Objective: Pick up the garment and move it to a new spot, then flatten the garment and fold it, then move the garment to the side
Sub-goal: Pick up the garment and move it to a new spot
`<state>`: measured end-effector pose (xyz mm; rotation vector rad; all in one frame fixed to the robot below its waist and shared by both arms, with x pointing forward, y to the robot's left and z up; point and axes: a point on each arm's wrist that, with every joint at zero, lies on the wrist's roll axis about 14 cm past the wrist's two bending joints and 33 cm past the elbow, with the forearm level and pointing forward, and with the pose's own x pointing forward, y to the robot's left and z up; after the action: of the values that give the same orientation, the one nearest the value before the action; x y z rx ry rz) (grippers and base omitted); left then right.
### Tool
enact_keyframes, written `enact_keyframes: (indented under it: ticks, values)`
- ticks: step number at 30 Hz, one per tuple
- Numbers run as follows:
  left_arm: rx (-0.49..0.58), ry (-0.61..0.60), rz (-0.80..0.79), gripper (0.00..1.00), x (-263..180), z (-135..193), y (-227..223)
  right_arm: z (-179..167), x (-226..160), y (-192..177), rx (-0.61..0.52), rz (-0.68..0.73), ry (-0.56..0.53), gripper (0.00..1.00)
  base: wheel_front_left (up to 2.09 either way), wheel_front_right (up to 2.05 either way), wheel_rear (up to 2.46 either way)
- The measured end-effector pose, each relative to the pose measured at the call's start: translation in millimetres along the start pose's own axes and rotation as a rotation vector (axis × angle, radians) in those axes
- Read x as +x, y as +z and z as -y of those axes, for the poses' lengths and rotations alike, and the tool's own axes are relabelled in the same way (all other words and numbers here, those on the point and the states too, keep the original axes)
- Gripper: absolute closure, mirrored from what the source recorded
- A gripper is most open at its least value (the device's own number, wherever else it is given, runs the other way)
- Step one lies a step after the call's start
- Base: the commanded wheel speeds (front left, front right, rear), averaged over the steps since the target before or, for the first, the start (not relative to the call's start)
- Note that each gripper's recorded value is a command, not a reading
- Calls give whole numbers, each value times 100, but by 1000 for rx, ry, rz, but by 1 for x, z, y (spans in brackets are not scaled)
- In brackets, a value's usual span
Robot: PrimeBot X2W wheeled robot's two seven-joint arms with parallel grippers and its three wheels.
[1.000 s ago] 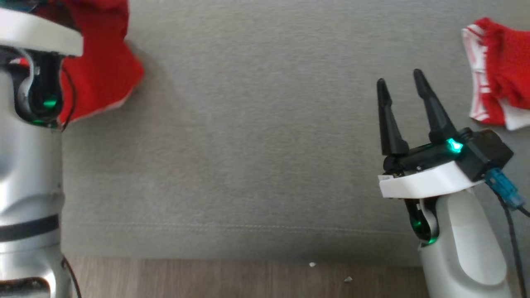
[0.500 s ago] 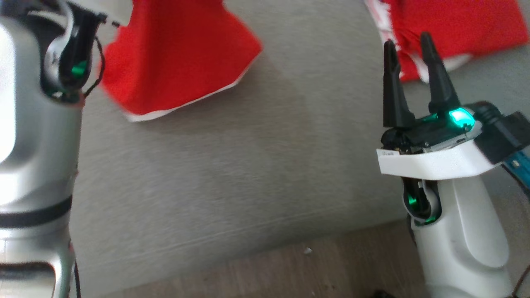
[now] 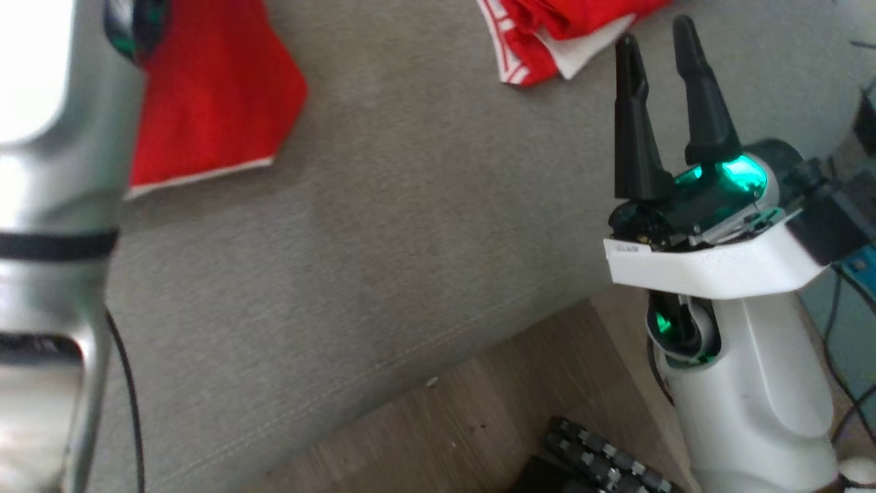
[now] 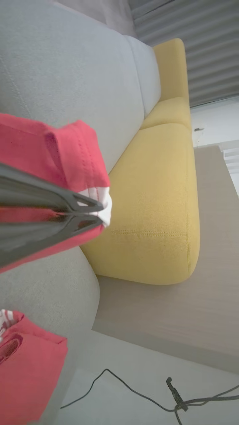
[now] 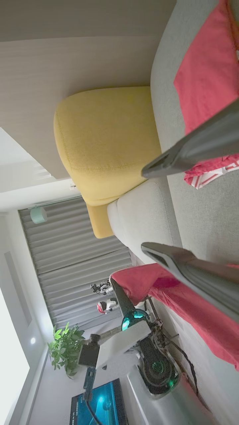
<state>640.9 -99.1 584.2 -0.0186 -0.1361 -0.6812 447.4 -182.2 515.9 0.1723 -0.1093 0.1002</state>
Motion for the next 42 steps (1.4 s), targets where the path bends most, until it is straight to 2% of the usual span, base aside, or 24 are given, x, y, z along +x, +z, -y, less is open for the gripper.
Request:
enact_keyframes:
  ticks: [6,13,14,15,21,29,35,42]
  values:
    - [85,40,39,100,25,-15,-2,8,2,2,-8,2,-17,0,0,0,0]
    - [172,84,16,100,24,-35,-18,0,4,-4,4,-10,5,0,0,0,0]
    - [178,82,-10,64,22,-37,-26,-1,5,-6,6,-14,10,0,0,0,0]
    - [184,79,-39,0,20,-37,-35,-3,5,-8,9,-17,14,0,0,0,0]
    - [174,90,-81,0,8,-46,-52,-11,10,-14,15,-27,38,0,0,0,0]
    - [95,189,38,0,-30,-90,-9,-26,20,-13,-19,-12,86,0,0,0,0]
    - [-2,273,9,0,-106,-104,-30,-34,20,-19,-56,-26,106,0,0,0,0]
    - [-132,447,42,0,-212,-103,-34,-51,14,-22,-76,-35,140,0,0,0,0]
